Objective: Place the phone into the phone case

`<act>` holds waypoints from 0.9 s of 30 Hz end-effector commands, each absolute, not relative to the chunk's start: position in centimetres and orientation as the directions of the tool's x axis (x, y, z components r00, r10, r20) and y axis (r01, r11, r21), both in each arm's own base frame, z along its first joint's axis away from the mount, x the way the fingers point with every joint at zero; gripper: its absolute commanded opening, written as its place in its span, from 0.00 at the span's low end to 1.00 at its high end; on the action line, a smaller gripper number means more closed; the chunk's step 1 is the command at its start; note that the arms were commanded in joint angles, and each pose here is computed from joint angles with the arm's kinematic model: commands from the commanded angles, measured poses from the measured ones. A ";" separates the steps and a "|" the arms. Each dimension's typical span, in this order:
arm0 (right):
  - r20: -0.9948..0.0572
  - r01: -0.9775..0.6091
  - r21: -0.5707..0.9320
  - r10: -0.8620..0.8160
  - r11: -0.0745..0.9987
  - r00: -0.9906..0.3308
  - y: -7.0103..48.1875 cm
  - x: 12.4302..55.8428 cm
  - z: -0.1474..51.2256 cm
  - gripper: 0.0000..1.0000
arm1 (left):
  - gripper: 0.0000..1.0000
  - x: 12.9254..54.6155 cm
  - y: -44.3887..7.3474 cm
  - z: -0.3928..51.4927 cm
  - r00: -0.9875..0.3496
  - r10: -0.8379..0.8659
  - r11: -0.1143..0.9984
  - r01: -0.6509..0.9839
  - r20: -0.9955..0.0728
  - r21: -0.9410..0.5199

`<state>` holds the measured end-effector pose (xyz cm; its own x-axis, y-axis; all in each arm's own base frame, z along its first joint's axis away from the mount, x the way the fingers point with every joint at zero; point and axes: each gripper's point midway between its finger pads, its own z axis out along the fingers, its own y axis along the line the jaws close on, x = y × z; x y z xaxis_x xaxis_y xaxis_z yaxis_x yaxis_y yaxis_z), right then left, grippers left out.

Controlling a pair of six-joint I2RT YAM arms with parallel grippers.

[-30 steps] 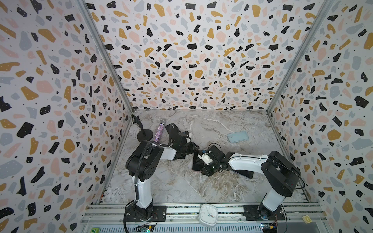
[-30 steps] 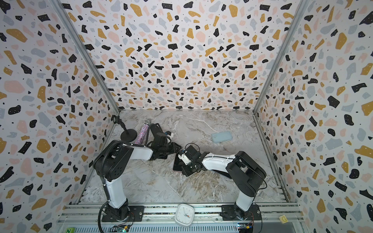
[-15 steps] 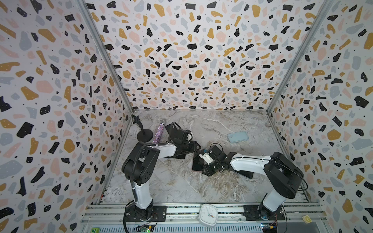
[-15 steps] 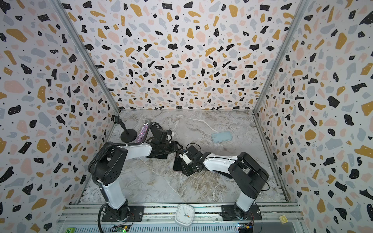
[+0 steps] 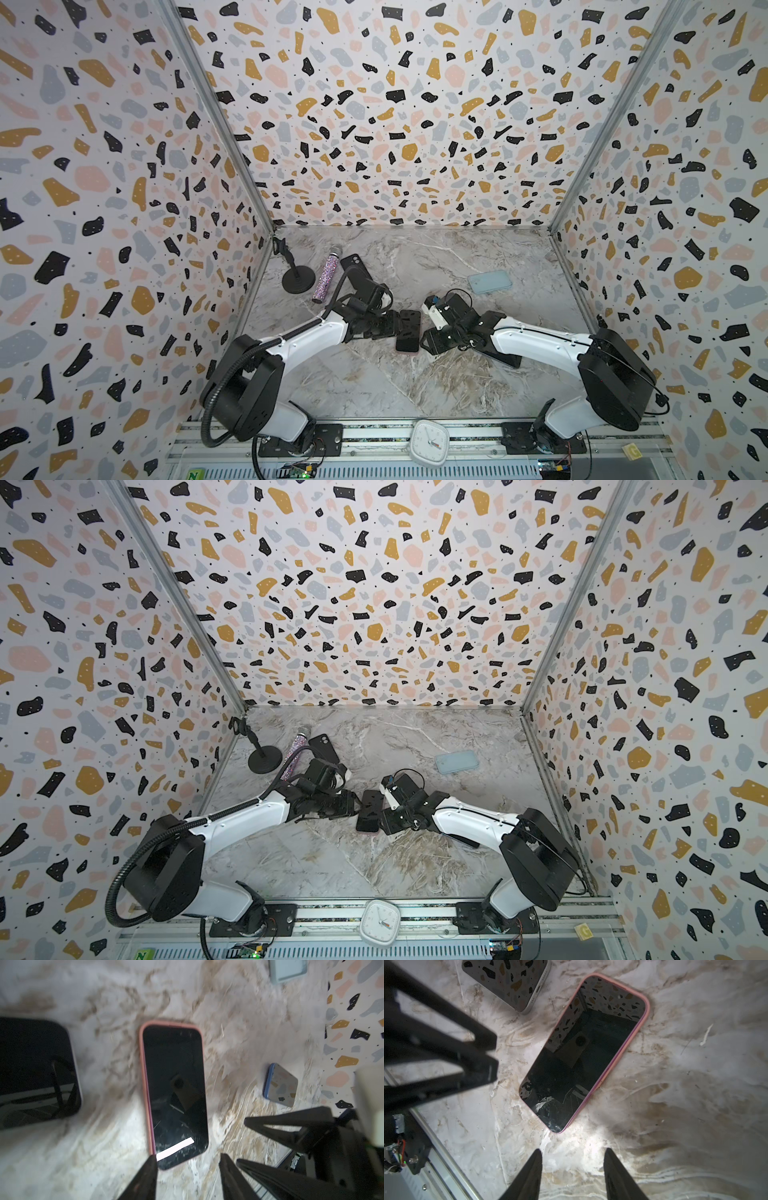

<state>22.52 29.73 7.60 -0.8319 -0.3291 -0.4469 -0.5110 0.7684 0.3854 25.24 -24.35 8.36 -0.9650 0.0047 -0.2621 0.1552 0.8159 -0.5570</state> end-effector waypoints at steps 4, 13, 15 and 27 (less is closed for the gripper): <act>-0.430 -0.487 0.466 -0.292 0.738 -0.854 30.9 22.3 7.7 0.50 | 0.37 22.6 -23.9 7.4 -0.980 -0.039 0.815 0.082 -0.195 -0.574; -0.427 -0.502 0.486 -0.307 0.716 -0.851 31.3 21.9 7.4 0.50 | 0.35 22.4 -23.2 4.7 -0.985 -0.034 0.848 0.061 -0.168 -0.527; -0.422 -0.503 0.487 -0.312 0.714 -0.851 31.3 21.9 7.2 0.50 | 0.35 22.6 -23.5 4.4 -0.985 -0.030 0.846 0.065 -0.169 -0.529; -0.395 -0.502 0.508 -0.329 0.700 -0.858 32.0 21.6 6.1 0.50 | 0.31 22.9 -23.7 2.7 -0.987 -0.002 0.864 0.078 -0.158 -0.497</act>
